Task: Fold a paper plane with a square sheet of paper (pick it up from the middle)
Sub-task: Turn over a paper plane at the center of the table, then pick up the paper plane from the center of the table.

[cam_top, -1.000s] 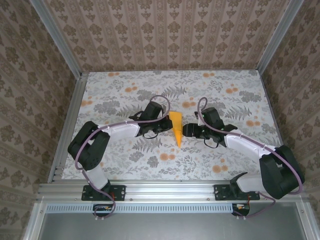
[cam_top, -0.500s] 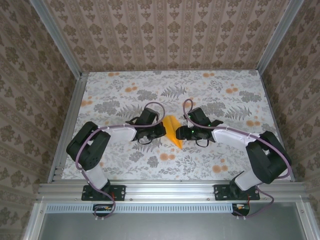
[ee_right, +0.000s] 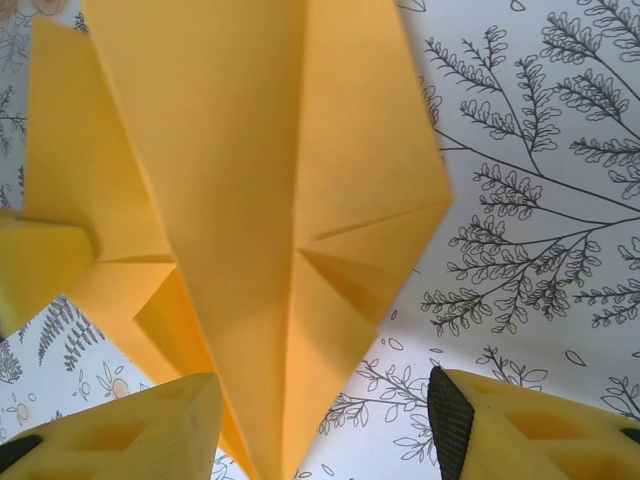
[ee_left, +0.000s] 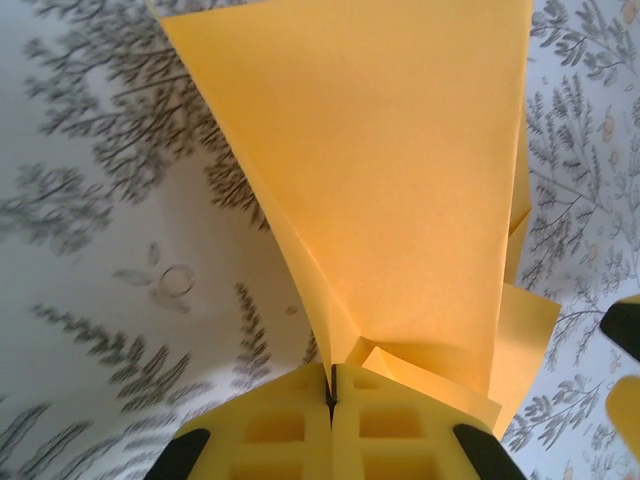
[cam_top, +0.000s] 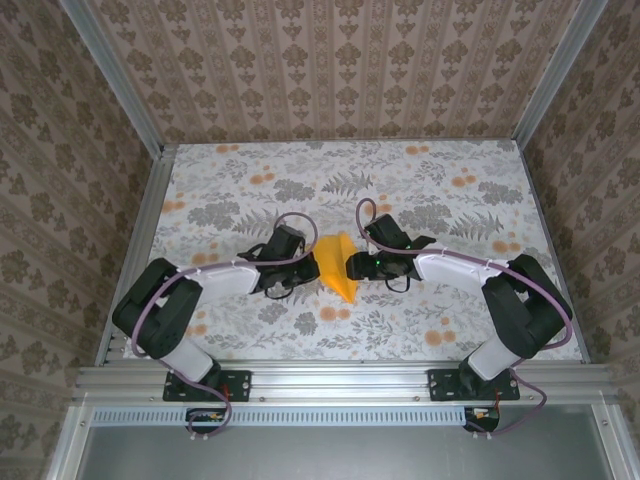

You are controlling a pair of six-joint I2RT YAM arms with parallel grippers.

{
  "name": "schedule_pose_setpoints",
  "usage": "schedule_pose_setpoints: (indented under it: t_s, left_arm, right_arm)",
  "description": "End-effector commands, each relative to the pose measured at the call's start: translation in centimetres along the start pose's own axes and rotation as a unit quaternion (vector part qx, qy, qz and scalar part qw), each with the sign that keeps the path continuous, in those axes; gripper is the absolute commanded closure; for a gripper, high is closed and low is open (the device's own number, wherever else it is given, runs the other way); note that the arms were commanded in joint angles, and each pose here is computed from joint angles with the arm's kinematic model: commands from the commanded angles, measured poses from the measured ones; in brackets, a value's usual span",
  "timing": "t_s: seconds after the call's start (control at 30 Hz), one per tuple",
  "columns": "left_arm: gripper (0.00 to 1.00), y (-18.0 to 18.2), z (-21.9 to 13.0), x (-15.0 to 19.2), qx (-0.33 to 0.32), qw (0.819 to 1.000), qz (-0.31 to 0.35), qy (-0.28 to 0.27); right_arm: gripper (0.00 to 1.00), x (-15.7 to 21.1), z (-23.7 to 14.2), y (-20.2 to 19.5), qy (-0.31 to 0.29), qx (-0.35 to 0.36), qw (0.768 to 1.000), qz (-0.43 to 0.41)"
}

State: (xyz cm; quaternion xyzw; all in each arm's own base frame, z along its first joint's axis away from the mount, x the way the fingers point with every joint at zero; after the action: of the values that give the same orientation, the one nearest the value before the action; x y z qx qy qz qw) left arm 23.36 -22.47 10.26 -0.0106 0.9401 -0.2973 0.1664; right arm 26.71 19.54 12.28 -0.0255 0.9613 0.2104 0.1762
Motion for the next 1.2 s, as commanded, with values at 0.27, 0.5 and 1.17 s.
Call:
schedule_pose_setpoints:
  t_s: [0.27, 0.5, 1.17]
  left_arm:
    - [1.00, 0.8, -1.5, 0.1, -0.015, 1.000, -0.011, -0.013]
    - [1.00, 0.8, -0.9, 0.1, -0.020, 1.000, -0.015, -0.003]
    - [1.00, 1.0, -0.7, 0.1, -0.024, 1.000, -0.016, 0.002]
  right_arm:
    - [0.41, -0.4, 0.5, 1.8, 0.019, -0.031, 0.999, -0.004]
    - [0.33, 0.2, 1.7, 2.2, 0.041, -0.037, 0.998, -0.007]
    - [0.37, 0.9, 3.2, 5.0, 0.087, -0.112, 0.989, -0.040]
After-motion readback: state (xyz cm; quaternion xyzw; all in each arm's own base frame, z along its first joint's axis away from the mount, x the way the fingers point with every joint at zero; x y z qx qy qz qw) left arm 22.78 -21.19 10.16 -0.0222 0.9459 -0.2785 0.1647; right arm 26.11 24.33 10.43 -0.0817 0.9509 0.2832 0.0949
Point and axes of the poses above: each hand's point on the last joint's axis, 136 mm out from that joint toward the fingers, its own z axis out along the fingers, its own y axis along the line the jaws close on, x = y × z, the point moved 8 cm from there along -z, back along the fingers, and after that the axes turned 3 degrees about z, right-handed, at the moved point
